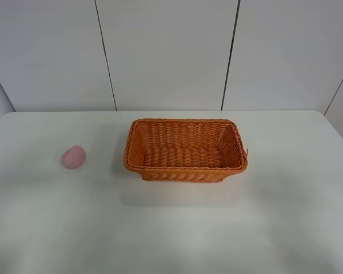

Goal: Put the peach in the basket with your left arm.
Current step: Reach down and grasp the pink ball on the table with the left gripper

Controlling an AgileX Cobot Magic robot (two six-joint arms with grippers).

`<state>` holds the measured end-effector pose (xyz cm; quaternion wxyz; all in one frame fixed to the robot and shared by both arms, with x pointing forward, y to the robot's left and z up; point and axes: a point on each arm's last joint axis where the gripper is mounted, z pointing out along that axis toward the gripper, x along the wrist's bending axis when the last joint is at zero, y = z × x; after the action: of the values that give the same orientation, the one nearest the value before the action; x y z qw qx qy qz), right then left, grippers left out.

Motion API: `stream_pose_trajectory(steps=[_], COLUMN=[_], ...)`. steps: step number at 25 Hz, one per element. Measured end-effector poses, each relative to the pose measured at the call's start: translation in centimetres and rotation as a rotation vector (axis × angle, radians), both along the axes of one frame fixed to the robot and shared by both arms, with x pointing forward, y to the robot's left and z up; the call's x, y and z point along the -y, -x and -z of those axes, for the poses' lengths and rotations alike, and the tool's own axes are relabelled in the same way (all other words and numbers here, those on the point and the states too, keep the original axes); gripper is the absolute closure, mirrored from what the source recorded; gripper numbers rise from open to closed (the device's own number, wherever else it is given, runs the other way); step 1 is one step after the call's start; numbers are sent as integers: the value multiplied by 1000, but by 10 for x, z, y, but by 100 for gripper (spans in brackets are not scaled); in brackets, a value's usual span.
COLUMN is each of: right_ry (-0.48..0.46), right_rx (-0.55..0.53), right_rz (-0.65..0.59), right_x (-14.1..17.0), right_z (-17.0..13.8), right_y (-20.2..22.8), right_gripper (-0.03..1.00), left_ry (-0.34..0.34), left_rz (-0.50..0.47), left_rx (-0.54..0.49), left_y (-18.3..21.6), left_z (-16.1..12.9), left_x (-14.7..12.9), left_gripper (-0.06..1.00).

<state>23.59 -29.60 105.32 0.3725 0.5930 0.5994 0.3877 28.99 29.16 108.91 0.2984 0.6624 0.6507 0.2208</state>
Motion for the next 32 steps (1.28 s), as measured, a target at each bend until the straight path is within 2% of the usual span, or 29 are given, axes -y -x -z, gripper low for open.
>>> stream_pose_trajectory(steps=[4, 8, 12, 18, 25, 29, 32], right_ry=[0, 0, 0, 0, 0, 0, 0], right_rx=[0, 0, 0, 0, 0, 0, 0], right_rz=[0, 0, 0, 0, 0, 0, 0], right_x=[0, 0, 0, 0, 0, 0, 0], right_z=[0, 0, 0, 0, 0, 0, 0], right_y=[0, 0, 0, 0, 0, 0, 0], right_gripper=[27, 27, 27, 27, 27, 27, 27], left_ry=[1, -3, -8, -10, -8, -8, -8], left_rz=[-10, -17, -15, -5, 3, 8, 10], left_rx=[-113, -195, -299, -430, -558, -662, -700], left_y=[-75, -161, -249, -345, -397, -397, -397], left_z=[-13, -8, 19, 67, 128, 159, 172], left_x=[0, -1, -1, -1, 0, 0, 0], left_gripper=[19, 19, 19, 19, 19, 19, 19])
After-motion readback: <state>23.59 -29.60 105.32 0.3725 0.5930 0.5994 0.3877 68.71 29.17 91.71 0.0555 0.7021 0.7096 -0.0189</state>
